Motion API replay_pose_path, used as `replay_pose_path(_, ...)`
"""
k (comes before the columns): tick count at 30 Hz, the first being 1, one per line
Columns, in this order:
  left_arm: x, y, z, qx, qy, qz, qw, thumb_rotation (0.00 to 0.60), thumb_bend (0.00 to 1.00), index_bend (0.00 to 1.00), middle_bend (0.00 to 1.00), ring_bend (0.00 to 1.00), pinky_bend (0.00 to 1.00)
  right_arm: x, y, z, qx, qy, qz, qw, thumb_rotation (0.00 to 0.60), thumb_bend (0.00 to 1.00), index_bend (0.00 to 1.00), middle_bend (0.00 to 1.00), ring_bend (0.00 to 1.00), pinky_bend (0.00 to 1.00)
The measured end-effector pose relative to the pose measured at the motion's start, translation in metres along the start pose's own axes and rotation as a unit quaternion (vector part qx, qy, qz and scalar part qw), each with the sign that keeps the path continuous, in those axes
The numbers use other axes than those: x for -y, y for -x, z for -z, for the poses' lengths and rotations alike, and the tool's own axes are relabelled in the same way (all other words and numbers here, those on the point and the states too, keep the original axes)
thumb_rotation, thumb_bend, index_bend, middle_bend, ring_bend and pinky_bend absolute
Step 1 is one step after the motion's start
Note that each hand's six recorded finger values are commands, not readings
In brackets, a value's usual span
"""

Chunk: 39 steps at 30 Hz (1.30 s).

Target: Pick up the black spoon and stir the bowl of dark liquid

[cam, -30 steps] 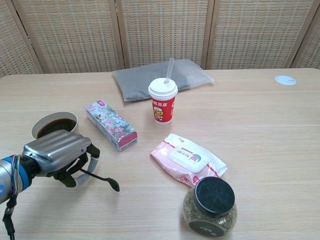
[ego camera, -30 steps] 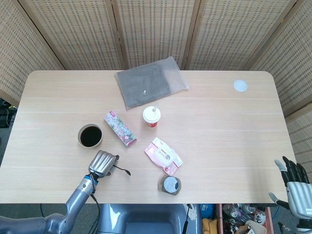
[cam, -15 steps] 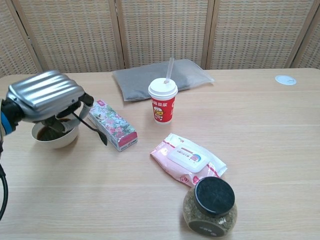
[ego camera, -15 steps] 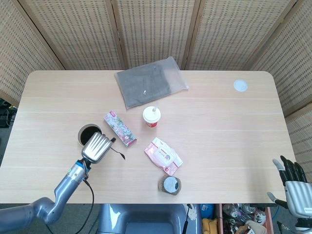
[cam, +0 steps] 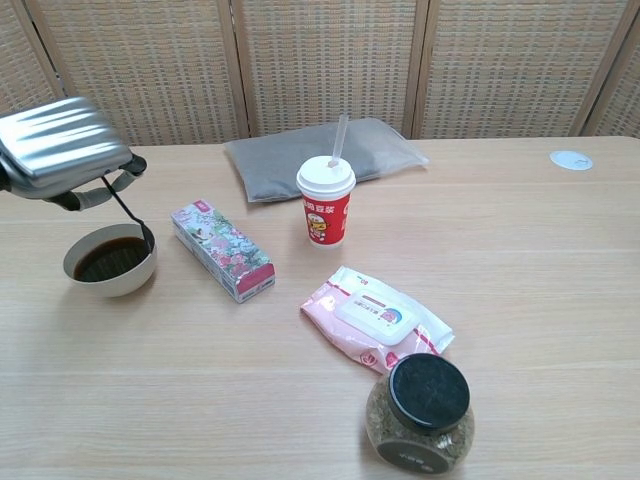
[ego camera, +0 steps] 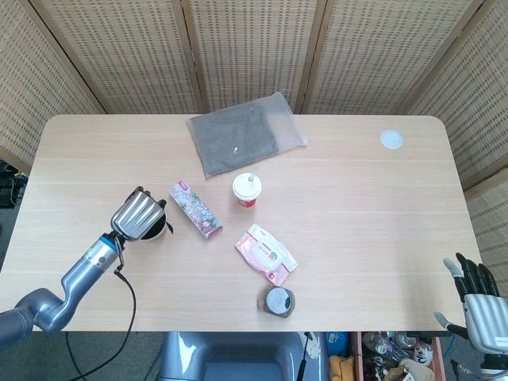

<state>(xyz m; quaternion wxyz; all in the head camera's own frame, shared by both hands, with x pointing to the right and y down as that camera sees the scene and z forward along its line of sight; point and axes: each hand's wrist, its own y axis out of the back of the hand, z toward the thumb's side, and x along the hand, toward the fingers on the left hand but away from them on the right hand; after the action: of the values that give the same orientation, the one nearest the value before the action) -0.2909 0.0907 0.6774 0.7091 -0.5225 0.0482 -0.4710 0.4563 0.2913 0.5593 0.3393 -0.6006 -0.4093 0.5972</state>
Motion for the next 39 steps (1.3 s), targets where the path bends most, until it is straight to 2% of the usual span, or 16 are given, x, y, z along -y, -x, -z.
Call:
replay_pose_path(11,0.031,0.002,0.022,-0.004,-0.057,0.032,0.9979,0.600,0.41,0.72,0.82,0.72,0.73,0.003,0.002,0.001,0.001,0.001,-0.004,1.0000,0.600,0.09,0.08,0.09,0.00,0.00)
replay_pose_path(17,0.047,0.002,0.031,-0.012,-0.071,0.051,0.9961,0.600,0.41,0.72,0.82,0.72,0.73,0.004,0.002,0.001,0.001,0.002,-0.006,1.0000,0.600,0.09,0.08,0.09,0.00,0.00)
replay_pose_path(23,0.065,0.004,0.028,-0.010,-0.076,0.073,0.9944,0.600,0.41,0.72,0.82,0.72,0.73,0.004,0.002,0.002,0.004,0.002,-0.006,1.0000,0.600,0.09,0.08,0.09,0.00,0.00)
replay_pose_path(39,0.072,0.010,0.005,0.014,-0.073,0.073,0.9945,0.600,0.41,0.72,0.82,0.72,0.73,0.005,0.000,0.005,0.007,0.002,-0.006,1.0000,0.600,0.09,0.08,0.09,0.00,0.00)
